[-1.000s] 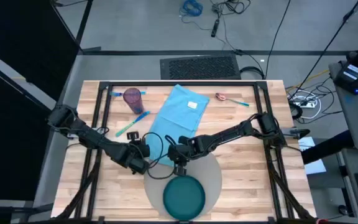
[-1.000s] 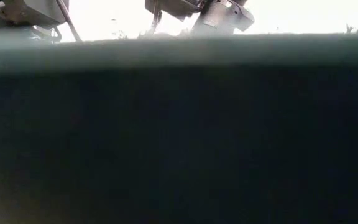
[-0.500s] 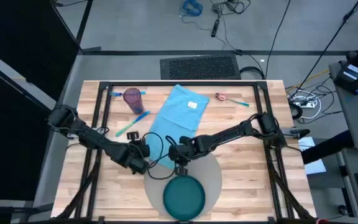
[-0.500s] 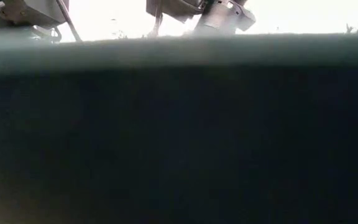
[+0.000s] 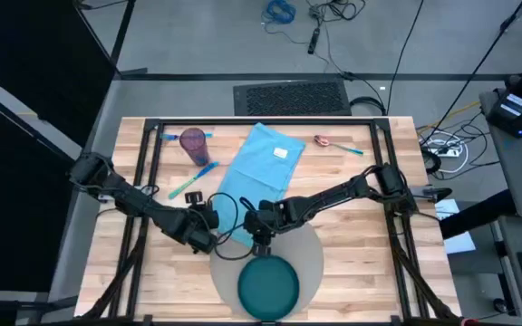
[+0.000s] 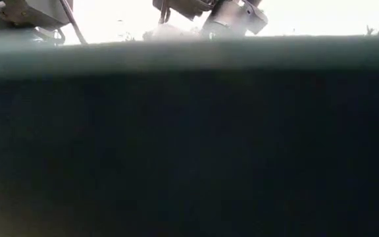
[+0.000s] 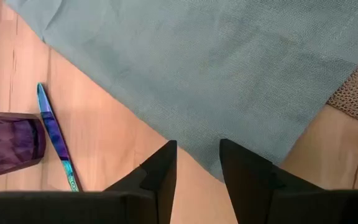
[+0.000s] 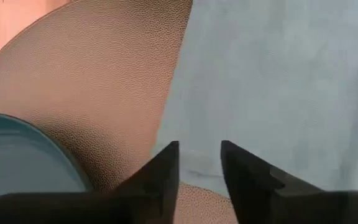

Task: Set table place
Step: Fold the blue napkin

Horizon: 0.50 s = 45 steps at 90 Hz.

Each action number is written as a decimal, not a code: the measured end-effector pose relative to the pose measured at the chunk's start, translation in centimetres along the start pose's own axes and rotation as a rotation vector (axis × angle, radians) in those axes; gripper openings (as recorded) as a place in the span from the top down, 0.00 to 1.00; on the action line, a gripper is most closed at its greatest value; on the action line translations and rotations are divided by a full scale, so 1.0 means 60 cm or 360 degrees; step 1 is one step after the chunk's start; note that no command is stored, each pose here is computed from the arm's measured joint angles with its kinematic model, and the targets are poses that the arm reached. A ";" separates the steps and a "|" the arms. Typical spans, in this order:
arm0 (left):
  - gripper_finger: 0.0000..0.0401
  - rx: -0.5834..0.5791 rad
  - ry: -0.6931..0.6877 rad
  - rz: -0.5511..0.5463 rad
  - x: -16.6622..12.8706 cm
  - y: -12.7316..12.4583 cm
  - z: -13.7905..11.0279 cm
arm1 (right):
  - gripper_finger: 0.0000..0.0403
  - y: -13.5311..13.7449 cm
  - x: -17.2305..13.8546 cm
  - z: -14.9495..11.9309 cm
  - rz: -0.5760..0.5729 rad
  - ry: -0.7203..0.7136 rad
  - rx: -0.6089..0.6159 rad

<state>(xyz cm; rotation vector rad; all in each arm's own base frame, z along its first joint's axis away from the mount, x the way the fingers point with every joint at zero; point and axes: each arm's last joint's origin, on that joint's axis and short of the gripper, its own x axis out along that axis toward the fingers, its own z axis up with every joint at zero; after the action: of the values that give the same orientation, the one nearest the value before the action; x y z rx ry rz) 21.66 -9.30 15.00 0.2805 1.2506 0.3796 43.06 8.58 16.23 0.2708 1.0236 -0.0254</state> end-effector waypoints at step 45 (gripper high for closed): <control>0.73 -0.0012 -0.0022 -0.0015 0.000 -0.002 0.003 | 0.60 -0.005 0.023 -0.010 -0.0023 0.0055 -0.0034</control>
<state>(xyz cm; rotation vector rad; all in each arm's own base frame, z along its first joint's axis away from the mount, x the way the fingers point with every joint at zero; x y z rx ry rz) 21.82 -9.39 15.00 0.2702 1.2363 0.3739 43.24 8.60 14.69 0.2451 1.0596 -0.0226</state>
